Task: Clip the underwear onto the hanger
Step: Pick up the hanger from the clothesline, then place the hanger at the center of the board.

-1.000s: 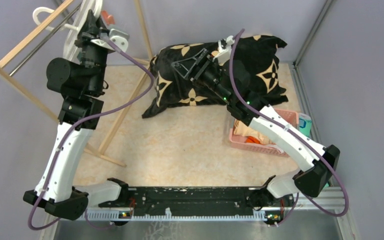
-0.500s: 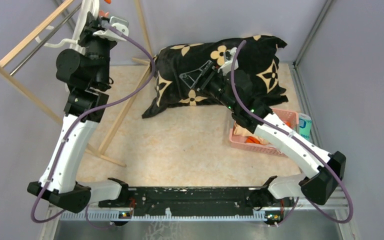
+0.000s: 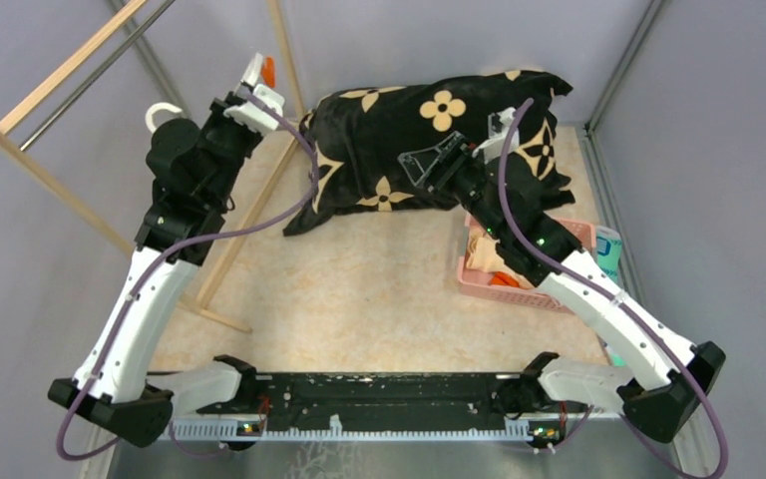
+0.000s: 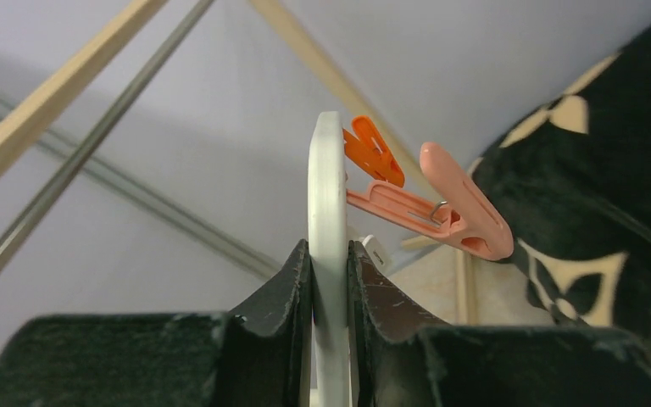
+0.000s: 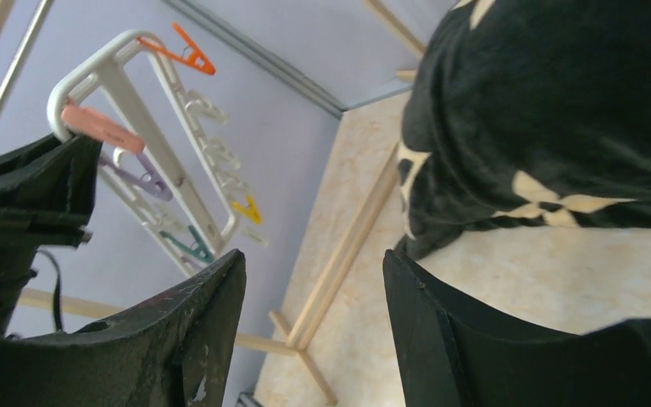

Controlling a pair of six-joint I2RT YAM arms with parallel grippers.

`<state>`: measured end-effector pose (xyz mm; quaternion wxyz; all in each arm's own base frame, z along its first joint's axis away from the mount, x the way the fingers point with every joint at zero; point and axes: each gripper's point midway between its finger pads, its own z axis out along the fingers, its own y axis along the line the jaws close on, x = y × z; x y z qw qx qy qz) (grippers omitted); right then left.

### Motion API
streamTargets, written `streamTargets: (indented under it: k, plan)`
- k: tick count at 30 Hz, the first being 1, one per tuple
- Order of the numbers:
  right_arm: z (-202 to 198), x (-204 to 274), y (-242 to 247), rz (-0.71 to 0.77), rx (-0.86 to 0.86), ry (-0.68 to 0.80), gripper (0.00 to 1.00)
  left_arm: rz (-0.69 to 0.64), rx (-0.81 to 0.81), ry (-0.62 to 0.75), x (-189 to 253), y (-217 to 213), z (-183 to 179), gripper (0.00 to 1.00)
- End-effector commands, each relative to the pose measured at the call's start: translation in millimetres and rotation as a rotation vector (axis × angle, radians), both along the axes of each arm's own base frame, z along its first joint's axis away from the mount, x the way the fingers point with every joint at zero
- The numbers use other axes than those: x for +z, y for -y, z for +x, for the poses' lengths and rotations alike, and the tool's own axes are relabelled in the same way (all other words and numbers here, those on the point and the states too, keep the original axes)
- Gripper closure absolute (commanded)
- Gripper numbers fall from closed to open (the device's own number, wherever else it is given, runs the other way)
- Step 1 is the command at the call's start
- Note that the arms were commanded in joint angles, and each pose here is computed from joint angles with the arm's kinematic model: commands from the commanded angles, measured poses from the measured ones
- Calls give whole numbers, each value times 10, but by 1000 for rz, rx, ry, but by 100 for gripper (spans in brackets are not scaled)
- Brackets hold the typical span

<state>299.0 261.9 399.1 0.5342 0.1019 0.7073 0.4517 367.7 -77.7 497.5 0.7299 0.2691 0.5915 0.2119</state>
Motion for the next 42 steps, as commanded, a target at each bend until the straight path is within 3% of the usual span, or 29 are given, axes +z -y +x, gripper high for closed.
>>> streamTargets:
  k: [1, 8, 16, 25, 33, 42]
  plan:
    - [-45, 63, 431, -77, -130, 57, 39, -1, -249, 39, 67, 429, -401, 100]
    - [-208, -118, 1002, -184, -297, 59, 36, 123, -343, -131, -778, 1170, -707, 100]
    - [-401, -362, 1524, -386, -423, 49, 36, 208, -361, -338, -1582, 1624, -973, 100]
    - [-597, -1091, 1534, -546, -317, -100, 35, 346, -482, -488, -2372, 2101, -1199, 100]
    - [-656, -1425, 1504, -580, -272, -140, 34, 479, -534, -650, -3008, 2121, -959, 100]
    - [-630, -1842, 1200, -609, -129, -205, 33, 525, -606, -679, -3050, 2185, -496, 90]
